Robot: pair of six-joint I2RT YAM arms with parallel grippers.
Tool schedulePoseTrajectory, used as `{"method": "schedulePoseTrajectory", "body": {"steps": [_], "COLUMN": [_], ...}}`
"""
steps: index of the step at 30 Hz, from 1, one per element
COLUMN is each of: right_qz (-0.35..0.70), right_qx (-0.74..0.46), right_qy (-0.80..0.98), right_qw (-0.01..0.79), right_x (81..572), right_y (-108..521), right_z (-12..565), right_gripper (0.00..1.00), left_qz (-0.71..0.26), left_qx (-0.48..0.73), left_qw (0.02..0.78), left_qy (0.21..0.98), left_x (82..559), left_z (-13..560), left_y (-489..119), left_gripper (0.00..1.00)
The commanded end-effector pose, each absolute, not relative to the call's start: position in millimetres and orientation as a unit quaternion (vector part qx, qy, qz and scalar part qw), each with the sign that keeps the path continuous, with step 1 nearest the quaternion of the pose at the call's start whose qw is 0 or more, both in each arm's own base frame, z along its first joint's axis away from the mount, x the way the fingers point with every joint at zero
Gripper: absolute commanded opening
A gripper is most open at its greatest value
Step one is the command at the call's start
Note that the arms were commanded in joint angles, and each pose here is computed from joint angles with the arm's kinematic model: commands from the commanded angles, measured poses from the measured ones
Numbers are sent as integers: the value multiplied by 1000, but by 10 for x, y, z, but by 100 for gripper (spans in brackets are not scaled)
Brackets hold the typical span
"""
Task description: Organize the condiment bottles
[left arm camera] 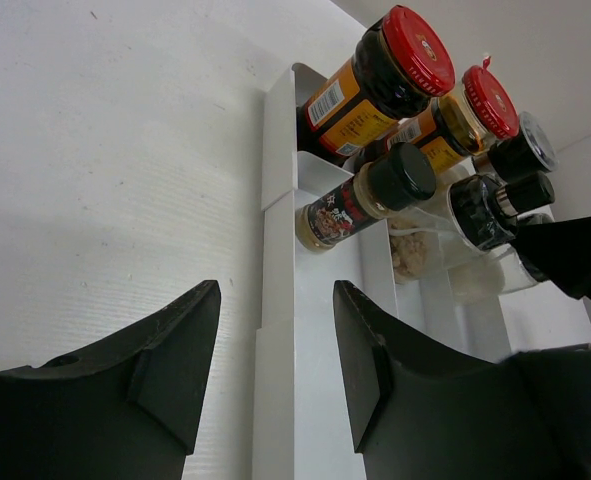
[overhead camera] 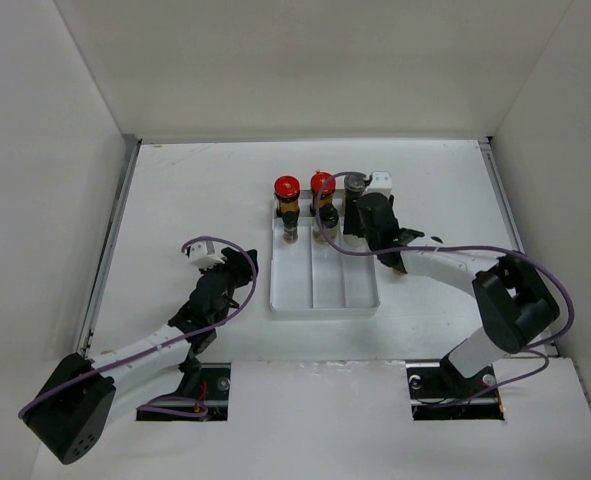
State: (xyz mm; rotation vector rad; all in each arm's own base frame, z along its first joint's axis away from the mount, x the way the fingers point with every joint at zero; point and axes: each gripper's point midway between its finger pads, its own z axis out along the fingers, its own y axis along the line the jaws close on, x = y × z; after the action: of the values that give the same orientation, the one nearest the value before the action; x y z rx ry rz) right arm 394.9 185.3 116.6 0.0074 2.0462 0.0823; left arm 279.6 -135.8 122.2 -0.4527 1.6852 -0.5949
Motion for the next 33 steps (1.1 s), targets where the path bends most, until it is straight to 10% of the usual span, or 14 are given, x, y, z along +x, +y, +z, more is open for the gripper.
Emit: {"method": "schedulePoseTrajectory", "body": {"steps": [1, 11, 18, 25, 33], "right_qz": [69, 78, 37, -14, -17], "right_qx": [37, 68, 140, 136, 134], "right_qy": [812, 783, 806, 856, 865], "right_qw": [579, 614, 574, 499, 483], "right_x": [4214, 3831, 3109, 2787, 2883], "right_y": [1940, 1621, 943, 753, 811], "right_z": [1603, 2209, 2043, 1550, 1341], "right_gripper": [68, 88, 42, 77, 75], "left_qz": [-279, -280, -283, -280, -278], "left_qx": [-198, -197, -199, -198, -197], "left_qw": [617, 618, 617, 619, 617], "left_qy": [709, 708, 707, 707, 709], "left_x": [2808, 2807, 2800, 2810, 2812], "left_z": [1372, 1381, 1387, 1389, 1370], "left_y": [-1398, -1400, -1400, -1396, -1401], "left_gripper": [47, 47, 47, 47, 47]}}
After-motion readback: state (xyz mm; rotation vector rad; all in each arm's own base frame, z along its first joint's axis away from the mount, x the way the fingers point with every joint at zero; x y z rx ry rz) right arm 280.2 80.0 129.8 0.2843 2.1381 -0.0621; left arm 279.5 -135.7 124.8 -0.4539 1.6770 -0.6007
